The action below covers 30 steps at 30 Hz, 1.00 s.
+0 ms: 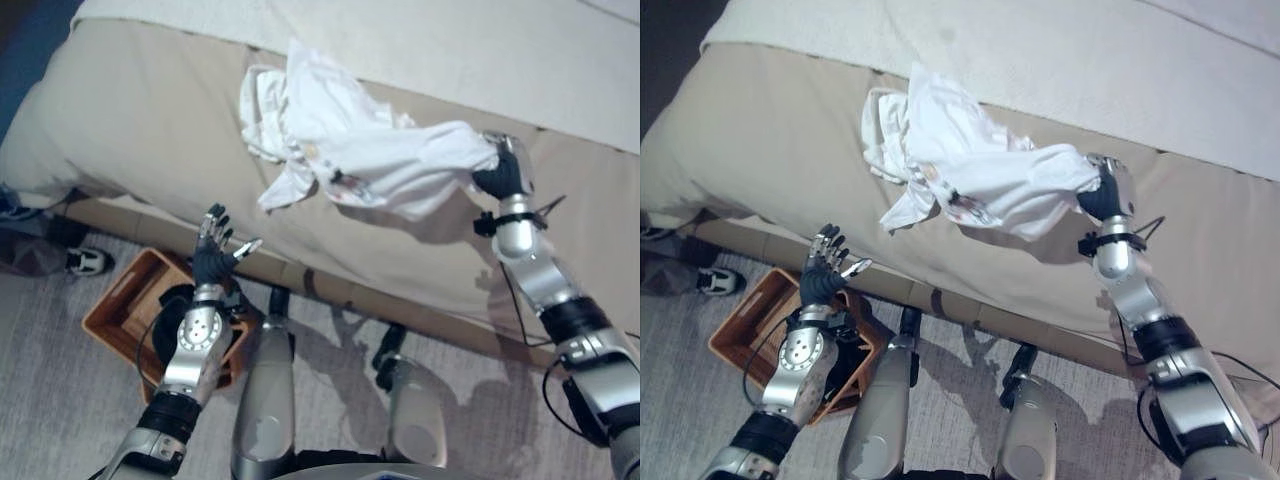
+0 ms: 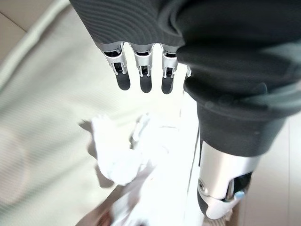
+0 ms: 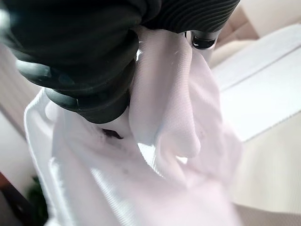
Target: Pick up clothes into the bucket
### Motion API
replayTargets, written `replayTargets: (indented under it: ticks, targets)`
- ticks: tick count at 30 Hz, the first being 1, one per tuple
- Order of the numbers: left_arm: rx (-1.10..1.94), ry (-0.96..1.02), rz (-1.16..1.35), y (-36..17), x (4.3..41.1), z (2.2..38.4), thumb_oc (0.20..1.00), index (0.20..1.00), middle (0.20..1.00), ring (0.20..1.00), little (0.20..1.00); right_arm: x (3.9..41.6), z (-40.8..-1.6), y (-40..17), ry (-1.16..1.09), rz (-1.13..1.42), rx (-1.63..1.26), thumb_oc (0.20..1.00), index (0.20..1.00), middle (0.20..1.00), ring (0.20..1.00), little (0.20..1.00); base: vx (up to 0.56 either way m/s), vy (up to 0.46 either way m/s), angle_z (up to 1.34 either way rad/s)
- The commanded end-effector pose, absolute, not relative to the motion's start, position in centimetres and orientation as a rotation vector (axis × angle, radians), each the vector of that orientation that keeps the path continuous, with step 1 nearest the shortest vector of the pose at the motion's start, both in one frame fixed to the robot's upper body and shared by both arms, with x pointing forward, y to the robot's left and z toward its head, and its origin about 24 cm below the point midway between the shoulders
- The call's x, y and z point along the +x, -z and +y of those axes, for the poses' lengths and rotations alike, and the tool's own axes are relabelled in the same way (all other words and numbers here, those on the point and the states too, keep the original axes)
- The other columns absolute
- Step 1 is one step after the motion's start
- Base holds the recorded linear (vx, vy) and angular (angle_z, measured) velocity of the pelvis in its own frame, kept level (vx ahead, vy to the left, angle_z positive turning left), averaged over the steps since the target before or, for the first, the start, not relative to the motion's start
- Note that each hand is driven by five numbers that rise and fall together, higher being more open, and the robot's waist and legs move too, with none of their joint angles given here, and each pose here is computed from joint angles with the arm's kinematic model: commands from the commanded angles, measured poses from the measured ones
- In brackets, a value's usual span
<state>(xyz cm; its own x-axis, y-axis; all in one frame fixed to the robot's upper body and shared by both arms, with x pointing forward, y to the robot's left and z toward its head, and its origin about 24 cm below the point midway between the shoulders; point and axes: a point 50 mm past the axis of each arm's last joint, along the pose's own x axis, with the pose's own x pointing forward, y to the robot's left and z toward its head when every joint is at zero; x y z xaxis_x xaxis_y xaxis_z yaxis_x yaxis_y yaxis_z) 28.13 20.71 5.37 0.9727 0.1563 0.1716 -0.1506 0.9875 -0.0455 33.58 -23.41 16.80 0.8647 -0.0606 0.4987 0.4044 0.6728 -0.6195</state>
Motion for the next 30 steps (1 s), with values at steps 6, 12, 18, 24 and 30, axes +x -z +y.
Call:
replayTargets:
  ticks: [6,12,18,24,30]
  targets:
    - [0.132,-0.118,-0.218,-5.9,28.2,21.3,1.0,1.0,1.0,1.0,1.0,31.8,-21.4,-22.7,0.102,-0.759,-0.555,0.2,0.2,0.2,0.2,0.2,0.12,-0.035,-0.22]
    - [0.257,0.016,-0.261,-7.4,29.1,19.8,1.0,1.0,1.0,1.0,1.0,30.7,-18.3,-25.7,-0.177,-0.857,-0.453,0.2,0.2,0.2,0.2,0.2,0.11,-0.034,-0.19]
    - [0.229,0.103,-0.327,-9.3,30.5,17.5,1.0,1.0,1.0,1.0,1.0,30.3,-15.3,-26.7,-0.371,-0.859,-0.404,0.2,0.2,0.2,0.2,0.2,0.08,-0.022,-0.08]
    - [0.047,0.275,-0.385,-12.5,31.9,14.0,1.0,1.0,1.0,1.0,1.0,30.2,-13.1,-26.5,-0.552,-0.788,-0.38,0.2,0.2,0.2,0.2,0.2,0.06,-0.019,-0.16]
    - [0.038,0.407,-0.447,-15.5,32.6,12.1,1.0,1.0,1.0,1.0,1.0,30.0,-12.9,-25.5,-0.618,-0.717,-0.39,0.2,0.2,0.2,0.2,0.2,0.02,-0.006,-0.11]
